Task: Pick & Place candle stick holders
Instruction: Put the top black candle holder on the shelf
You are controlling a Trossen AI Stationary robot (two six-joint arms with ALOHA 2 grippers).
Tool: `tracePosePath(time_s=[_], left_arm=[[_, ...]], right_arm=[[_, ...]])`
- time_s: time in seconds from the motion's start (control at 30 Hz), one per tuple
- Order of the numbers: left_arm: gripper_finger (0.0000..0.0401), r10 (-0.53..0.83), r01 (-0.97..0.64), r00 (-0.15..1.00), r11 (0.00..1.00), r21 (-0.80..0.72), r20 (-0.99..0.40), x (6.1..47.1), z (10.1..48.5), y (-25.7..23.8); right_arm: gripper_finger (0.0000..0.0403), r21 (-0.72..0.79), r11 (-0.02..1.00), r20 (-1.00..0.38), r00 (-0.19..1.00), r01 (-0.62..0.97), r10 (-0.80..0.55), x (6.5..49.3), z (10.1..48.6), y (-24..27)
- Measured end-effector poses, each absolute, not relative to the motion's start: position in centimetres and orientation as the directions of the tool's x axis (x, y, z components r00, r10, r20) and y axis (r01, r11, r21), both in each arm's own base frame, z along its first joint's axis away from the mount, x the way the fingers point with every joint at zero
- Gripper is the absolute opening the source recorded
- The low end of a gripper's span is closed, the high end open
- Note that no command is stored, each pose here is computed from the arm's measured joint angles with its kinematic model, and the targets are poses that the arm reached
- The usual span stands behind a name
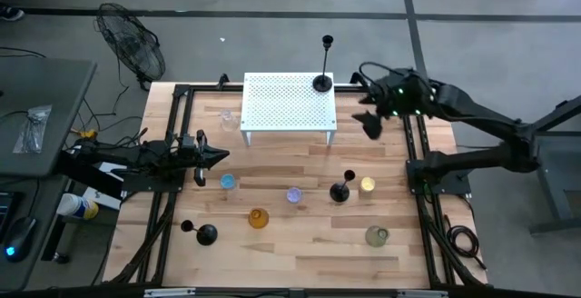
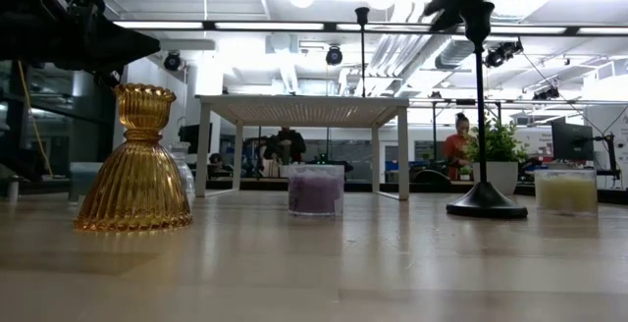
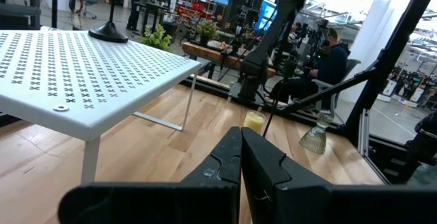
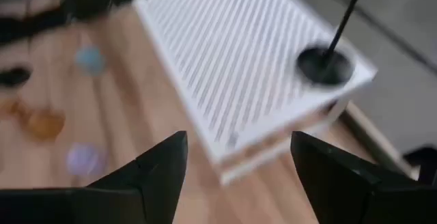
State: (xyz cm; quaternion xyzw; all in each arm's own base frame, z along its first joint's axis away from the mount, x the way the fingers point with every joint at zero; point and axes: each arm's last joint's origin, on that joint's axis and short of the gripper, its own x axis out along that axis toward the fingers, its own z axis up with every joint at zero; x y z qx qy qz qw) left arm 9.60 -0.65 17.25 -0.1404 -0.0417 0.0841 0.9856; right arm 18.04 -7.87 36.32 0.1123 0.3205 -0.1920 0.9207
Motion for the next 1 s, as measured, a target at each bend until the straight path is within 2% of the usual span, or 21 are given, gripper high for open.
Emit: tracePosePath(time_s=[0.23,0.5,0.7,1.0], left_arm=[[0.0001,0.178,-0.154,0.982,0.946,-0.284,0.059,9.6,17.2,-0.6],[0.0001,0.178,-0.154,0.982,0.946,-0.284,0.059,9.6,17.3,-0.6],[0.0001,0.178,-0.154,0.982,0.946,-0.284,0.059,9.6,17.3,-0.6],[0.0001,0.178,-0.154,0.982,0.946,-0.284,0.059,9.6,17.3,-0.6]], right_arm=[[0.0254,0.089,0.935,-0.736,0.655,0.343,-0.171,16.1,35.5,-5.3],[0.0254,0.232,0.933,-0.773,0.634,0.276,0.004,16.3,31.1,-3.1],[0.0254,0.237,0.953,-0.807,0.585,0.190,0.084,16.2,28.3,-1.2],[0.0254,0.246,0.969,-0.780,0.599,0.026,0.182,17.0,26.0,1.4]])
